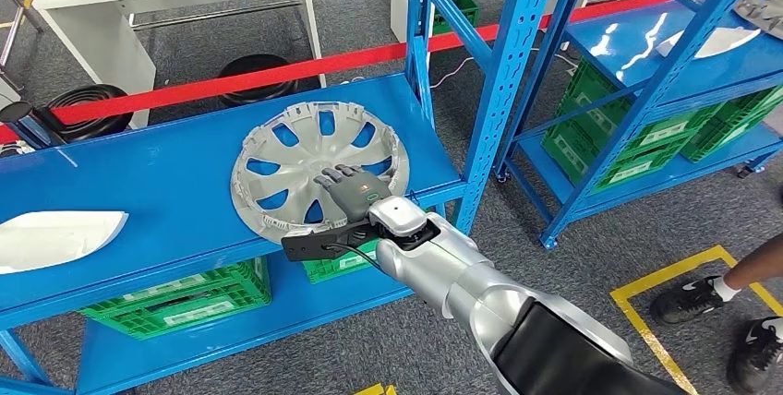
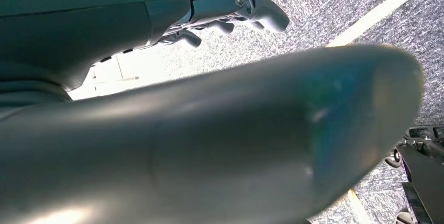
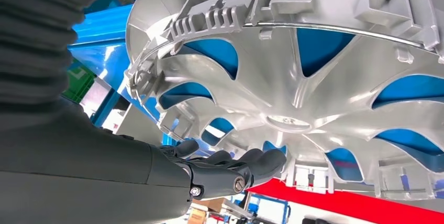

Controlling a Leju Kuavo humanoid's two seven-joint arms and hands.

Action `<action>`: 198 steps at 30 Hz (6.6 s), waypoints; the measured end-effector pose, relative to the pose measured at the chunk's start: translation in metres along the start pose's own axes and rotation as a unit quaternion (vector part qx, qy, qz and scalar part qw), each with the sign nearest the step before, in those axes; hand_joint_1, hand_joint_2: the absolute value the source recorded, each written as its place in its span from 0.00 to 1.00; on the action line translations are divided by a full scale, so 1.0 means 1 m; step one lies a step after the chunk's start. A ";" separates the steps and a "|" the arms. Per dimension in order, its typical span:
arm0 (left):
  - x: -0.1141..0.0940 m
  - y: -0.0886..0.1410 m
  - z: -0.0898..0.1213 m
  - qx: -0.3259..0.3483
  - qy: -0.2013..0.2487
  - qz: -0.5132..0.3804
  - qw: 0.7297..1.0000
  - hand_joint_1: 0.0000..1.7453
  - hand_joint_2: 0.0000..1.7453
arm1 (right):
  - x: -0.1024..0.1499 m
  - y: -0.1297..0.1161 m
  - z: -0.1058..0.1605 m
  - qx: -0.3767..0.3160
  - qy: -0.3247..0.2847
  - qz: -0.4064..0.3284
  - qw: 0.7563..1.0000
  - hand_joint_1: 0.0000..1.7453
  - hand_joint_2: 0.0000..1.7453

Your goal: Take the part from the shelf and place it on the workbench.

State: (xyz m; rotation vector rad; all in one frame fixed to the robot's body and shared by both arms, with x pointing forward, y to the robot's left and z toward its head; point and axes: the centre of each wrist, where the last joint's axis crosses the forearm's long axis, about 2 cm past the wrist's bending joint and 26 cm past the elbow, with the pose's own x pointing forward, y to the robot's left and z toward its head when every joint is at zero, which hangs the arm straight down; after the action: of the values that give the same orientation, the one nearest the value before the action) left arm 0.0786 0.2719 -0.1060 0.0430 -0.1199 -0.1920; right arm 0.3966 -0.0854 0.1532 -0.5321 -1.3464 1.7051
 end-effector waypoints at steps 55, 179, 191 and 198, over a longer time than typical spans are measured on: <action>0.001 0.001 0.000 0.002 -0.002 -0.011 1.000 0.00 0.00 | -0.008 0.029 0.007 0.051 0.015 -0.051 0.997 1.00 1.00; -0.015 -0.001 -0.001 0.026 0.019 0.074 0.997 0.00 1.00 | 0.105 -0.141 0.081 -0.422 -0.358 0.096 0.827 1.00 1.00; -0.015 0.000 -0.001 0.003 0.020 0.119 0.993 0.00 1.00 | 0.108 -0.134 0.085 -0.414 -0.370 0.105 0.825 1.00 1.00; -0.014 0.001 -0.001 -0.013 0.017 0.129 0.991 0.00 1.00 | 0.102 -0.131 0.086 -0.413 -0.367 0.106 0.827 1.00 1.00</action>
State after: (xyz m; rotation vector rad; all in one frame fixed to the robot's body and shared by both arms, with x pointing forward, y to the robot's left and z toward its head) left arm 0.0652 0.2753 -0.1084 0.0047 -0.0875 0.0658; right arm 0.3252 -0.0443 0.3215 -0.5124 -2.7251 1.4686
